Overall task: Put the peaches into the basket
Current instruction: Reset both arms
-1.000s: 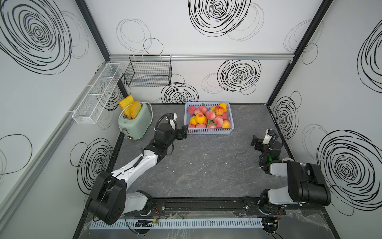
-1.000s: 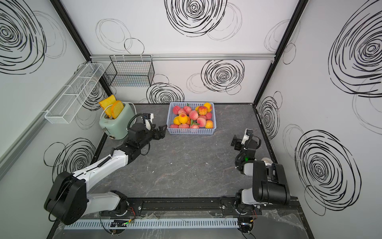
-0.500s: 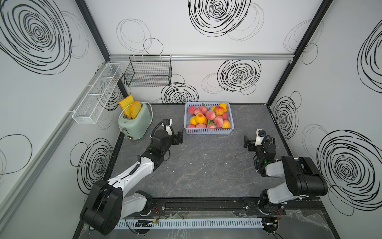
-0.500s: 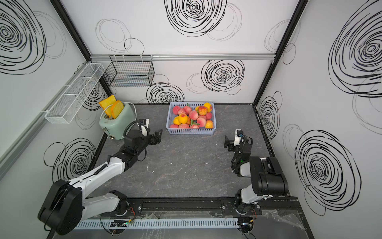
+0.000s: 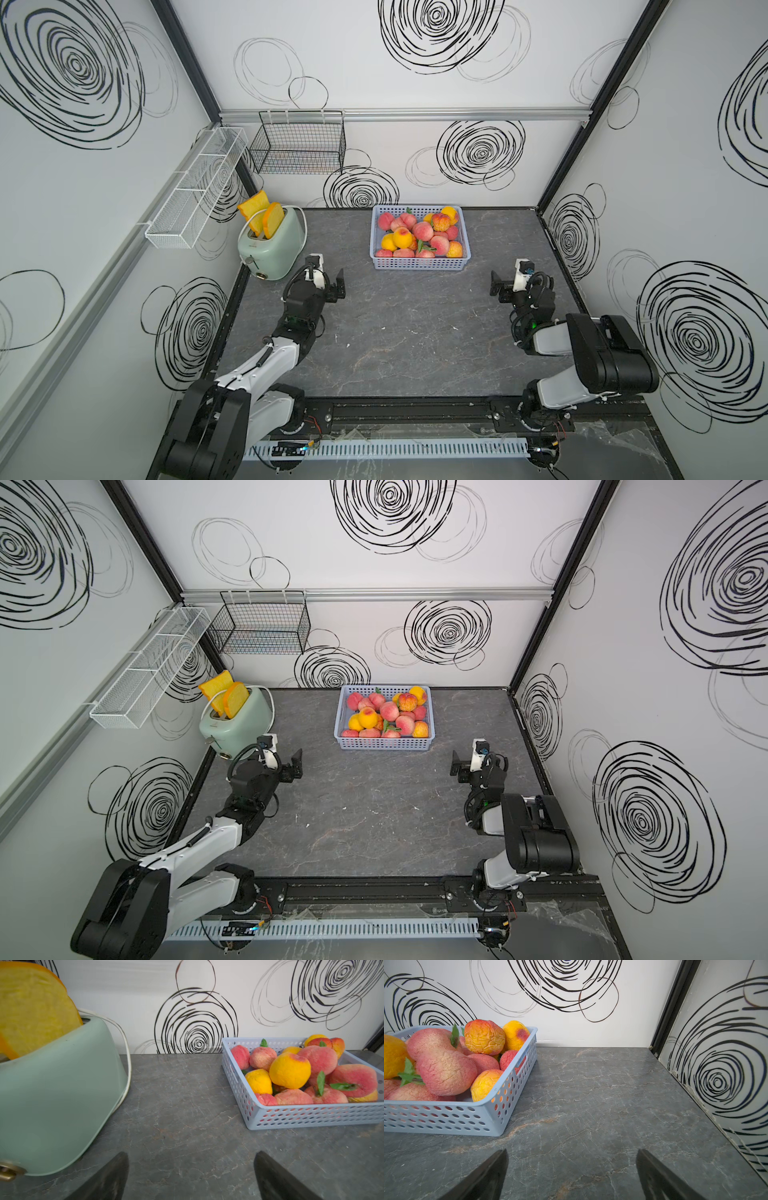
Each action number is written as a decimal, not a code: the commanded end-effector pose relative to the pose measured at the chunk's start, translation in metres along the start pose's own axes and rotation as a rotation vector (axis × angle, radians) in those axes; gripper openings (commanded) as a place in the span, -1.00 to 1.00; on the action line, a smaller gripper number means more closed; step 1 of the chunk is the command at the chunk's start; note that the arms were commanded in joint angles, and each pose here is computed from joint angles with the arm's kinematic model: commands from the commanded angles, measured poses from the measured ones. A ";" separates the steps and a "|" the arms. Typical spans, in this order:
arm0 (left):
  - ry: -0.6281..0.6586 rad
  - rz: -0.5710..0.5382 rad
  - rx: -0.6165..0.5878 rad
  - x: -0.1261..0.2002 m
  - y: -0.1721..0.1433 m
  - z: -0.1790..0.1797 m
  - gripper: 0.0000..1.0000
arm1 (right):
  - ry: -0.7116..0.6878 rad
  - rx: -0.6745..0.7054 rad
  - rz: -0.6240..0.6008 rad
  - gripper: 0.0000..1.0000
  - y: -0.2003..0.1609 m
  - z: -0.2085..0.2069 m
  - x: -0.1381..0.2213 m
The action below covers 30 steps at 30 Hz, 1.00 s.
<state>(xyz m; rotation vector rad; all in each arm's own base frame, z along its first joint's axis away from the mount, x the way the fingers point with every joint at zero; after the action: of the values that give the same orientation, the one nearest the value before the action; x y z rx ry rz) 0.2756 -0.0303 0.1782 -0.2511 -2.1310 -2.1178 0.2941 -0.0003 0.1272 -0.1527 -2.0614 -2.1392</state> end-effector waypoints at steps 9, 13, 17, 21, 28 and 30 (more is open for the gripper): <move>-0.106 -0.204 0.003 -0.008 -0.022 0.026 0.95 | 0.003 0.016 -0.044 0.98 0.006 0.001 0.001; -0.075 -0.164 -0.008 -0.016 -0.024 0.024 0.95 | 0.002 0.016 -0.045 0.98 0.007 0.000 0.001; -0.012 -0.131 -0.016 -0.022 -0.024 0.023 0.95 | -0.081 -0.009 -0.058 0.98 0.007 -0.005 0.004; -0.008 -0.134 -0.019 -0.022 -0.024 0.022 0.95 | -0.214 -0.050 -0.088 0.98 0.007 -0.014 0.011; -0.007 -0.140 -0.021 -0.020 -0.023 0.022 0.95 | -0.213 -0.049 -0.089 0.98 0.007 -0.013 0.012; -0.008 -0.138 -0.021 -0.020 -0.023 0.022 0.95 | -0.213 -0.049 -0.089 0.98 0.007 -0.013 0.012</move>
<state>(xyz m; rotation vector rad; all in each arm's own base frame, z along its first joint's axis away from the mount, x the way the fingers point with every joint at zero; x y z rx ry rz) 0.2886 -0.0085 0.1337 -0.2200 -2.1634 -2.1472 0.2852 -0.0140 0.1261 -0.3541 -2.1386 -2.2673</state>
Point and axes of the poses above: each gripper's point midway between its finger pads, its own x axis back along the fingers, its own z axis along the line the jaws close on, y = z × x, the point moved 8 cm from there along x, back along the fingers, and after that the axes turned 1 degree about -x, right-handed, at the moved point
